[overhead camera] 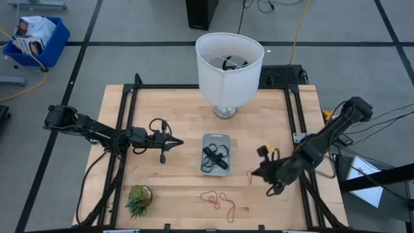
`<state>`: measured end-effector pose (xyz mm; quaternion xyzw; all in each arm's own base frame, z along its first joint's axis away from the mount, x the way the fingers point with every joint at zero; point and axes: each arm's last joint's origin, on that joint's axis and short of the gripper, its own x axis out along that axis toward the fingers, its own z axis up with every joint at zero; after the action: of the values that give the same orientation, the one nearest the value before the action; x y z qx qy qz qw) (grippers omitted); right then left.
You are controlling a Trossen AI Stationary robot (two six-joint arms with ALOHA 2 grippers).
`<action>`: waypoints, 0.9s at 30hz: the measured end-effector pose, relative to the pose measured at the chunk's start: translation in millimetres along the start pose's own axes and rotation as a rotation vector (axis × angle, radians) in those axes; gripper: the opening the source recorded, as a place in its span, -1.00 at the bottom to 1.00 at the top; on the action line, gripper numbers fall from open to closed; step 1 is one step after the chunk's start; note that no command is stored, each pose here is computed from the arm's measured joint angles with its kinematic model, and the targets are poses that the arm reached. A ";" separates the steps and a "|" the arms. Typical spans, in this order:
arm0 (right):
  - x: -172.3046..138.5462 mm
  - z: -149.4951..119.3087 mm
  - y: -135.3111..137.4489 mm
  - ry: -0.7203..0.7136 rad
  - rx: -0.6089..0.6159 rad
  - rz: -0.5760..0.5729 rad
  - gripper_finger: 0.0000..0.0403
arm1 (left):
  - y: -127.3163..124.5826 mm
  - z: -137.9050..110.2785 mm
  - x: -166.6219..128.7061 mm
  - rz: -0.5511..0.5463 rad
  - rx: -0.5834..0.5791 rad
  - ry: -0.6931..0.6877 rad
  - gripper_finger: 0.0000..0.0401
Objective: Pick and place rubber bands into bin
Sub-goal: Put the red rubber band into the gray bin
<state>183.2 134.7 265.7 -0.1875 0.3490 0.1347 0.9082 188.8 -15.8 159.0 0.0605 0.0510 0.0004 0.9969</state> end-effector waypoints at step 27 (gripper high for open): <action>-22.4 -91.9 -25.9 -0.454 0.102 -0.162 -1.00 | 0.9 -0.9 0.0 0.033 -0.027 0.011 -0.85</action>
<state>123.2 69.2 224.4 -0.1338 0.1259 0.0822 0.9795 188.7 -14.8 158.2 0.0481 0.0556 0.0181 0.9971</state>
